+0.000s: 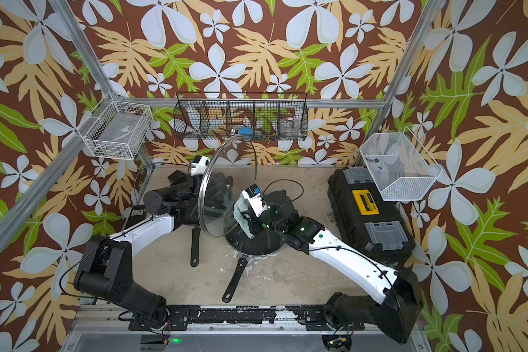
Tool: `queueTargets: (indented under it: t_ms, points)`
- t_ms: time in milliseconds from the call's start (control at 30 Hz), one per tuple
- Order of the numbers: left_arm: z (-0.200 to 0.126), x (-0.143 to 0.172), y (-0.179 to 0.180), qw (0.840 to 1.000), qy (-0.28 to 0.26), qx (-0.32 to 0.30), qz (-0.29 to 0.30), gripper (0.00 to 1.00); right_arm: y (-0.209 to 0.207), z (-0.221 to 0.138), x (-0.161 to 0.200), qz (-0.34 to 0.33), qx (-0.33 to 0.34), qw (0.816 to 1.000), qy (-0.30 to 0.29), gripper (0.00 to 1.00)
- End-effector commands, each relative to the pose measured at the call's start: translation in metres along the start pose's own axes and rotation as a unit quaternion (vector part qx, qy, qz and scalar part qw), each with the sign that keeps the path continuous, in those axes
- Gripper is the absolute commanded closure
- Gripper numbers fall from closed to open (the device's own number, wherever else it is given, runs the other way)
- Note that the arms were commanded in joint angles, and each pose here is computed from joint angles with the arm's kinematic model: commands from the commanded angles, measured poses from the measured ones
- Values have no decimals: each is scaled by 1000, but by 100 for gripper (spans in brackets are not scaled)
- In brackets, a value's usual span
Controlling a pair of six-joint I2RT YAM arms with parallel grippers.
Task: Wipe the pot lid with a cloth
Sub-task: Wipe the pot lid.
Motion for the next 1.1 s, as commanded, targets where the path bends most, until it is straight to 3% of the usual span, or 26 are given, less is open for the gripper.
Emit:
queueTargets:
  t_ms: [0, 200, 367, 500, 700, 833, 1067]
  points:
    - [-1, 9, -44, 988, -15, 84, 132, 100, -10, -5, -32, -1, 18, 999, -36, 100]
    - [-1, 9, -43, 988, -15, 84, 132, 100, 7, -17, -106, -33, 10, 995, -96, 100]
    - [-1, 9, -41, 988, -15, 83, 130, 100, 45, -35, -147, -66, -52, 988, -131, 100]
    - [-1, 9, -39, 988, -16, 82, 128, 100, 92, -43, -146, -111, -99, 980, -131, 100]
    - [-1, 8, -39, 988, -16, 81, 128, 100, 147, -45, -100, -157, -163, 971, -82, 100]
    - [-2, 8, -37, 989, -17, 81, 126, 100, 146, -53, -98, -157, -151, 971, -103, 100]
    - [-1, 8, -39, 988, -16, 82, 129, 100, 112, -60, -156, -142, -65, 972, -174, 100]
Point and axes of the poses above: each gripper's point midway between its finger pads, its own z axis out along the fingers, its own y axis along the line the jaws close on, x = y × z, the point moved 7 cm from there along -z, back along the fingers, and after that the axes turned 11 degrees about z, right-handed, at the moved point
